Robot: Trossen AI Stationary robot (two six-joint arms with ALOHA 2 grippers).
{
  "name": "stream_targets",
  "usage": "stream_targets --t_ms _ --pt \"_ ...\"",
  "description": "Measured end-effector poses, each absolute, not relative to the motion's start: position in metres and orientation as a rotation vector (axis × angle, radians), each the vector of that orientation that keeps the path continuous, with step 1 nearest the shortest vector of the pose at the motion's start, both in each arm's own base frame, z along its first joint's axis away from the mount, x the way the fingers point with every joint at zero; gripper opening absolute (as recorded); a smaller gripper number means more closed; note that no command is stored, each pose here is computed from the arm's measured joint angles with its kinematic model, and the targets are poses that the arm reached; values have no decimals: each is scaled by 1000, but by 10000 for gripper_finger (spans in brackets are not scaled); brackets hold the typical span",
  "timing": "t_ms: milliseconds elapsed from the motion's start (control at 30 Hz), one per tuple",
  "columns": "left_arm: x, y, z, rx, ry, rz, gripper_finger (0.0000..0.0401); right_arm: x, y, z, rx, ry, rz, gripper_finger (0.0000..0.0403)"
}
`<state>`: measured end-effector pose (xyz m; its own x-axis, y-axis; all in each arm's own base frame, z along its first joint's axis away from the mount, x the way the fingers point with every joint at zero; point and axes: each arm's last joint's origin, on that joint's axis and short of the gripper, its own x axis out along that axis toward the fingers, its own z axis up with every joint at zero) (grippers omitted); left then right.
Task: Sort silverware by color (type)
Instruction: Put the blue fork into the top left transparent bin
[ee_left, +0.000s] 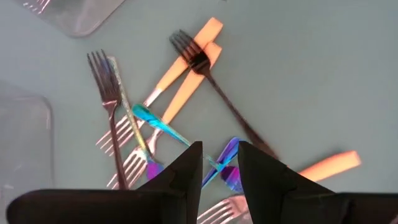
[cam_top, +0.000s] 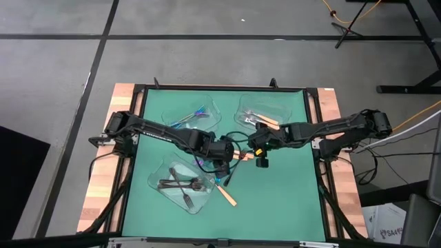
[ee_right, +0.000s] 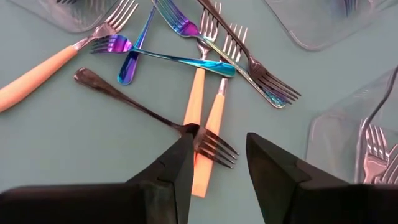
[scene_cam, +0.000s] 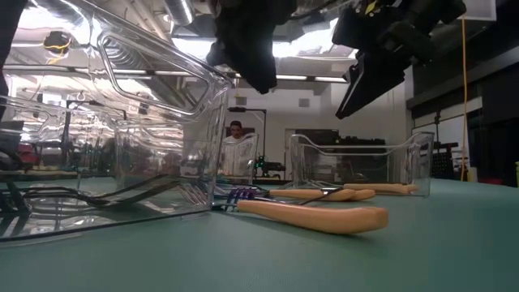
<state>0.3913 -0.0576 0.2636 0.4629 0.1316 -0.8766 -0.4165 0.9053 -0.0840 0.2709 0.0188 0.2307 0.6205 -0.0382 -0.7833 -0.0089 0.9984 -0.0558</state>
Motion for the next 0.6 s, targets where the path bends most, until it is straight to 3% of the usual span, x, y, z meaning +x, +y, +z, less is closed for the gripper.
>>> stream_targets --t_ms 300,600 --pt "391 -57 263 21 1079 174 95 271 19 231 -56 901 -16 136" --pt "392 -53 263 526 1090 -249 95 271 19 231 -56 901 -16 136"
